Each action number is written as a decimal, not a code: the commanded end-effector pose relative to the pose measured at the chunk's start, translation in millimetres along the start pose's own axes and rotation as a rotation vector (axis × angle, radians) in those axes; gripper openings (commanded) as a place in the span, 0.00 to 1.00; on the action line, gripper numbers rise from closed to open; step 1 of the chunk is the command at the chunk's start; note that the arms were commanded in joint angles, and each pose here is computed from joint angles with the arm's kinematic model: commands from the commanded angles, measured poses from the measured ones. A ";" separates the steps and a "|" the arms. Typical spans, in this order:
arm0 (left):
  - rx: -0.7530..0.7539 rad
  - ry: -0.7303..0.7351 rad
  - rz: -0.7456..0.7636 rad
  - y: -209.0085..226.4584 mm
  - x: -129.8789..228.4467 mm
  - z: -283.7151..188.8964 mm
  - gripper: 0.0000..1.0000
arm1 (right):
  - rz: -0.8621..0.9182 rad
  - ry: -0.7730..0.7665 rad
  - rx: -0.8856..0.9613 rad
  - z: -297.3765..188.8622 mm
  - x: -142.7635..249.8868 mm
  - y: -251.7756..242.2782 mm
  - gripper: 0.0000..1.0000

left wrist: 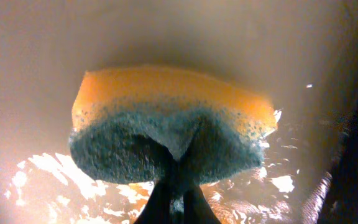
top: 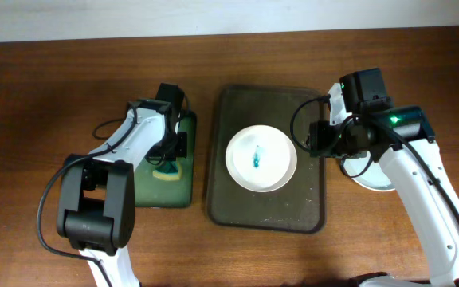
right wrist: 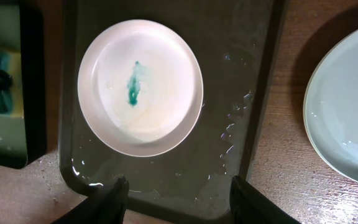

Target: Clean dirty plates on tray and stack at the side

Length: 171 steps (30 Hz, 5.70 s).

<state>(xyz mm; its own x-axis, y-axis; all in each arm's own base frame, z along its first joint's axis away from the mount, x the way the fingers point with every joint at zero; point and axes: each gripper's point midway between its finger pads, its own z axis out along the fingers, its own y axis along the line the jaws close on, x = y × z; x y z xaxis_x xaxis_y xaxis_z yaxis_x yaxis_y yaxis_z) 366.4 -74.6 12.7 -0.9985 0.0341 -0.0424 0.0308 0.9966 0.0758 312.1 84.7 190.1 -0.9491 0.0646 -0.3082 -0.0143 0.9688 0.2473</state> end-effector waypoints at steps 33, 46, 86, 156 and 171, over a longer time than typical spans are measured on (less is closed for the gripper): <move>0.390 -0.237 0.188 -120.8 -30.7 -115.8 0.00 | 0.024 0.212 0.020 89.9 21.3 -16.3 0.32; 0.409 -0.179 0.229 -199.4 -27.2 -44.7 0.00 | 0.069 0.317 0.009 194.1 24.4 -35.8 0.12; 0.643 0.156 0.310 -310.3 37.2 -9.7 0.00 | 0.076 0.344 0.005 200.0 30.4 -36.3 0.04; -0.046 -0.131 0.038 -21.2 -35.8 -157.4 0.00 | 0.082 0.373 0.012 197.4 37.1 -37.4 0.04; 0.363 -0.196 0.260 -140.5 -35.3 -97.1 0.00 | 0.082 0.373 0.011 197.4 37.1 -37.3 0.04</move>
<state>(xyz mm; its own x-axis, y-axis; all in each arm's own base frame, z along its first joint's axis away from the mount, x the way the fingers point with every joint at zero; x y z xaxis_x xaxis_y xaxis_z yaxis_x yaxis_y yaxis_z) 396.4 -162.7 84.1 -0.9749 0.1538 -0.1611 0.1760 0.9752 -0.1345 352.0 101.5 4.0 -0.9984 0.0545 0.0119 0.0556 0.9559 0.2885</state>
